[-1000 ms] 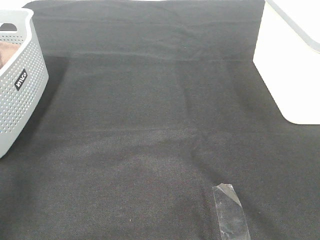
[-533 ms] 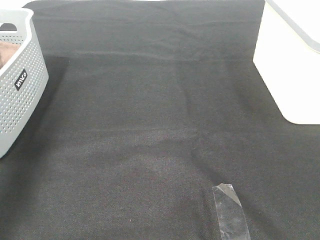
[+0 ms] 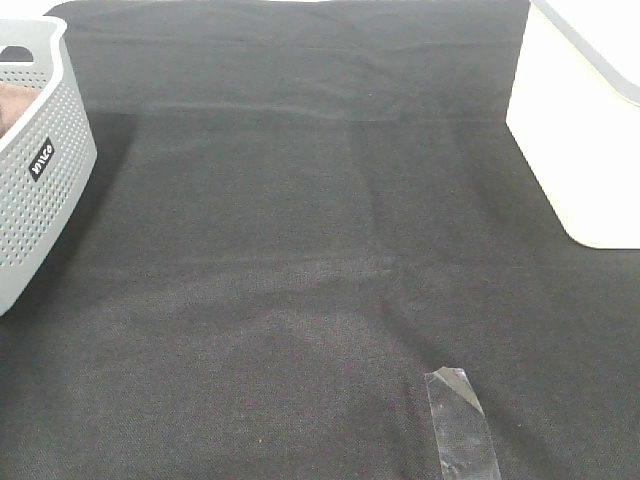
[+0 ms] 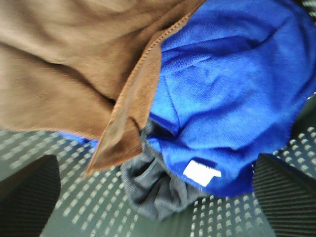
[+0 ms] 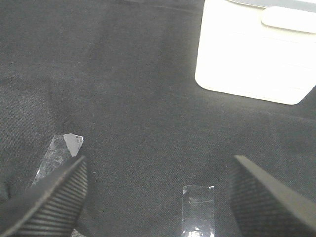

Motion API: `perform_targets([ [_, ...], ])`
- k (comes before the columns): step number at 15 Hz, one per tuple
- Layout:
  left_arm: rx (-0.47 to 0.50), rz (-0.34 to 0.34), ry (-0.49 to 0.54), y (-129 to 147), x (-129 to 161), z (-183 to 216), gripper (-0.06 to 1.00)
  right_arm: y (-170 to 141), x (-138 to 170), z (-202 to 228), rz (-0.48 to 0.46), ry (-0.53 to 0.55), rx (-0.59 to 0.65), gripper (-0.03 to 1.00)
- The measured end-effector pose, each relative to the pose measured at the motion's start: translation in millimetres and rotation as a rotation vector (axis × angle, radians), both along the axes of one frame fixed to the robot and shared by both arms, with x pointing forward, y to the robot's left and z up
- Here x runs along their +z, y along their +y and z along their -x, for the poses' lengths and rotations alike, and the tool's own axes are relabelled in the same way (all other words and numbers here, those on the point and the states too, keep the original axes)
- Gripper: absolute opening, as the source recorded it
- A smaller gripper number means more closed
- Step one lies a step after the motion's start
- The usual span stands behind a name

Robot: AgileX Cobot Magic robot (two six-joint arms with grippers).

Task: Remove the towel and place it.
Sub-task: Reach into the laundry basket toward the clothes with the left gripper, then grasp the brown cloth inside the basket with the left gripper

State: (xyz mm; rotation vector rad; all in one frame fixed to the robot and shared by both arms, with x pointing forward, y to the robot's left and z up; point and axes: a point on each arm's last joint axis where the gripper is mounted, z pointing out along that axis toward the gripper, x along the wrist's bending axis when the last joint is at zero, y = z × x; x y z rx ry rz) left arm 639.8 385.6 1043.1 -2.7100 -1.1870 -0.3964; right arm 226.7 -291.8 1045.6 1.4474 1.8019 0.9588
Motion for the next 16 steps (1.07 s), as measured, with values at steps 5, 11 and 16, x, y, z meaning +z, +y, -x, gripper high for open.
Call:
perform_targets([
  [5, 0.034, 0.014, 0.096, 27.3, -49.9, -21.6, 0.99, 0.0, 0.0, 0.0, 0.000, 0.000, 0.000, 0.75],
  [11, 0.024, 0.040, 0.149, 32.1, -72.7, -25.5, 0.72, 0.0, 0.0, 0.0, 0.000, 0.000, 0.000, 0.75],
  [16, 0.027, 0.000, 0.156, 35.6, -71.6, -24.9, 0.00, 0.0, 0.0, 0.0, 0.000, 0.000, 0.000, 0.75],
])
